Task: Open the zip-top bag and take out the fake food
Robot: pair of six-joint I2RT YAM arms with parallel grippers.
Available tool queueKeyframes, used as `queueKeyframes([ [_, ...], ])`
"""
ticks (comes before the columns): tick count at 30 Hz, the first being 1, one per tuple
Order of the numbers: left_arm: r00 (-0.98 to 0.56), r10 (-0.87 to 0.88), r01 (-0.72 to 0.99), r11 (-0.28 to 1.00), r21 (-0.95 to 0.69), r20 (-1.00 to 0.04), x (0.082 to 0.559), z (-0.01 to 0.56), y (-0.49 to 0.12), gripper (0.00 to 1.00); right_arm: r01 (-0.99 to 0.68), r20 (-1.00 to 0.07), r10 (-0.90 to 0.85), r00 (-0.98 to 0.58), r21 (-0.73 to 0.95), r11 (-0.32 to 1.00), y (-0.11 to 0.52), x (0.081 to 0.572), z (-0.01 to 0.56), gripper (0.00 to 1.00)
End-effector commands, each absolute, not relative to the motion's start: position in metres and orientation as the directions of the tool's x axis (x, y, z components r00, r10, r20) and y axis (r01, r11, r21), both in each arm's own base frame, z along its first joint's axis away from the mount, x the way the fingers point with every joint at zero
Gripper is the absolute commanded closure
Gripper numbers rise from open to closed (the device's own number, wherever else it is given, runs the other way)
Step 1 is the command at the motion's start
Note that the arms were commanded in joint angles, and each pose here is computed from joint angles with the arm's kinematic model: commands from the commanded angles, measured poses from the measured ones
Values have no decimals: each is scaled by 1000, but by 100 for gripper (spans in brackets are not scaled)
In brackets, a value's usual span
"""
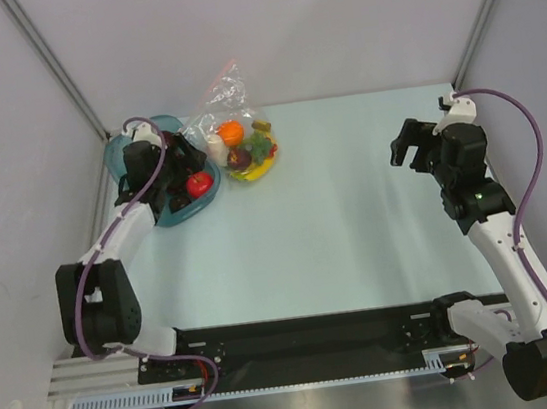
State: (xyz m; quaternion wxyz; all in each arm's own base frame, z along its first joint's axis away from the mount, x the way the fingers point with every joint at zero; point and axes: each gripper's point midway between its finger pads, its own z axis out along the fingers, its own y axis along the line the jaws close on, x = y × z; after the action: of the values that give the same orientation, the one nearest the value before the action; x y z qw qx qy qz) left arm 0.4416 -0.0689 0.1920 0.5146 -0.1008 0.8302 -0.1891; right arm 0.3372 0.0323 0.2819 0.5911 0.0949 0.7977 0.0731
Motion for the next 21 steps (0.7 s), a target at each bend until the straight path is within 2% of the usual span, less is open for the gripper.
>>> queueKeyframes([
  [1, -281, -445, 80, 872, -483, -851, 484, 238, -58, 0, 29, -940, 243, -238, 243, 970, 36, 339, 294, 0],
  [9, -282, -485, 204, 813, -546, -828, 531, 227, -62, 0, 20, -938, 239, -253, 242, 970, 38, 344, 288, 0],
  [17, -292, -509, 276, 766, -581, -810, 549, 227, -75, 2, 20, -934, 230, -275, 233, 972, 39, 353, 280, 0],
  [19, -288, -519, 324, 738, -592, -805, 550, 231, -82, 13, 21, -933, 228, -279, 231, 973, 39, 354, 278, 0],
  [20, -293, -534, 338, 718, -608, -793, 550, 234, -86, 22, 20, -932, 226, -283, 230, 973, 39, 354, 277, 0],
  [21, -282, -535, 365, 708, -605, -796, 551, 239, -91, 36, 21, -933, 224, -282, 228, 973, 39, 354, 277, 0],
])
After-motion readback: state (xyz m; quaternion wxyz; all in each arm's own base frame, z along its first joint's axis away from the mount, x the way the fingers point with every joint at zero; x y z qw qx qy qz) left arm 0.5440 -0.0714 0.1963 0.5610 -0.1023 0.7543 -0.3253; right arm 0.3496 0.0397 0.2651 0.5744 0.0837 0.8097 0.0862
